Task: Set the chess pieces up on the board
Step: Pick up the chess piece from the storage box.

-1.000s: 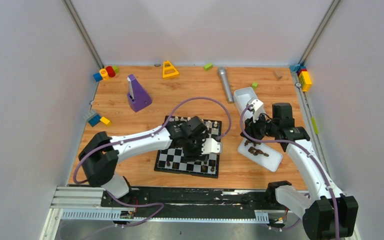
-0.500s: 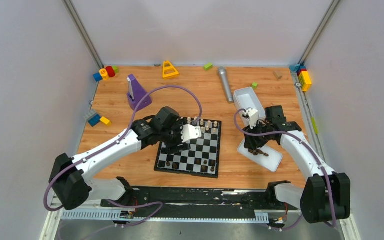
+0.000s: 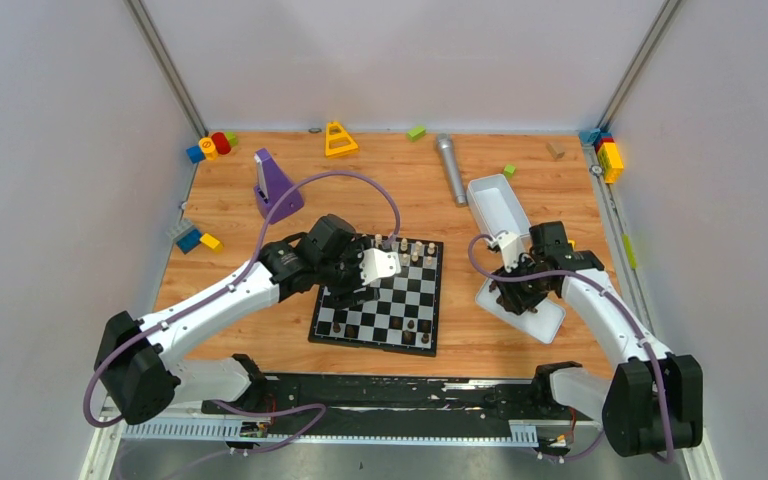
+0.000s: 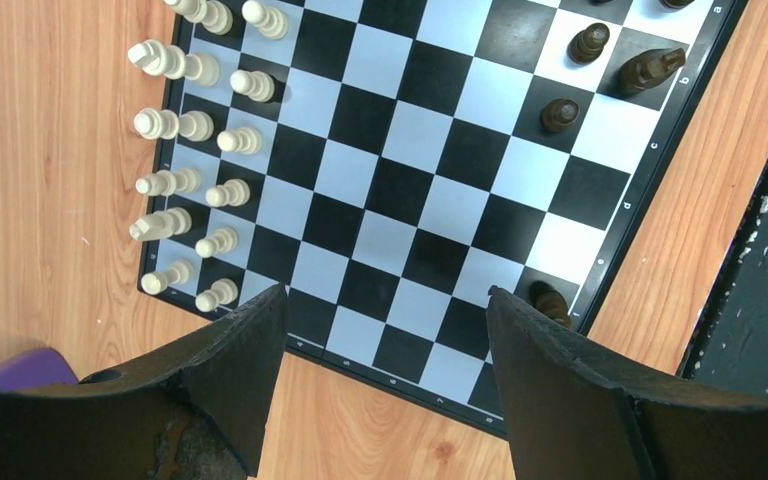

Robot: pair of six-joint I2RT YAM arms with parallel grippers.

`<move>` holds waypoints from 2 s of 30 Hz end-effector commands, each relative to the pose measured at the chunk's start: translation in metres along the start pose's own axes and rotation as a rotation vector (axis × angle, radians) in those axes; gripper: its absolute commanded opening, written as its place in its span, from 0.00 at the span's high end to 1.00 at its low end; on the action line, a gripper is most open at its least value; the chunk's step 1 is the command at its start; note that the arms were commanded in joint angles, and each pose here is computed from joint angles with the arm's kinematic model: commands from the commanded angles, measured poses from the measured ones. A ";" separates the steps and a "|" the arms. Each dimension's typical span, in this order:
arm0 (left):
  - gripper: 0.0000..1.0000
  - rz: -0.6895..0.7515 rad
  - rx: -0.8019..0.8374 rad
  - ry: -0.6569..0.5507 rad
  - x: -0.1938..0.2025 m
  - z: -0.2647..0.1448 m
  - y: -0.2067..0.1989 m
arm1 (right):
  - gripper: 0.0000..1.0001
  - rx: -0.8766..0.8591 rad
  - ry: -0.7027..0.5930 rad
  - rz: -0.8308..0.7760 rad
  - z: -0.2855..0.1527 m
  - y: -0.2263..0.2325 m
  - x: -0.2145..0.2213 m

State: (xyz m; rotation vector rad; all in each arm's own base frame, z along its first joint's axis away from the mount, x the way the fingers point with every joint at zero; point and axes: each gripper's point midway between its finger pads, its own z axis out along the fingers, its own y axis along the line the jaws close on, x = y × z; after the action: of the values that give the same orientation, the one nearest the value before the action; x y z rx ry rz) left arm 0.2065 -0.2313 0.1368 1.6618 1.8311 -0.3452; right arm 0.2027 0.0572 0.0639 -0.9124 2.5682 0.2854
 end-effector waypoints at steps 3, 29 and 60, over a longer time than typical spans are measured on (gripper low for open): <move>0.20 -0.013 -0.021 -0.023 -0.004 0.001 0.005 | 0.60 0.041 0.050 -0.002 0.002 -0.010 0.008; 0.20 -0.017 -0.012 -0.009 -0.001 0.004 0.003 | 0.68 0.044 0.050 0.059 0.019 -0.033 -0.010; 0.20 -0.064 -0.100 -0.008 0.005 -0.003 0.023 | 1.00 -0.115 -0.081 -0.011 -0.032 0.012 -0.042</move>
State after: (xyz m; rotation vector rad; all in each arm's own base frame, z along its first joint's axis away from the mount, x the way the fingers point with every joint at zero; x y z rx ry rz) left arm 0.2142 -0.2245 0.1287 1.6349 1.8665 -0.2912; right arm 0.2116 0.0527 0.0810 -0.8703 2.6372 0.3201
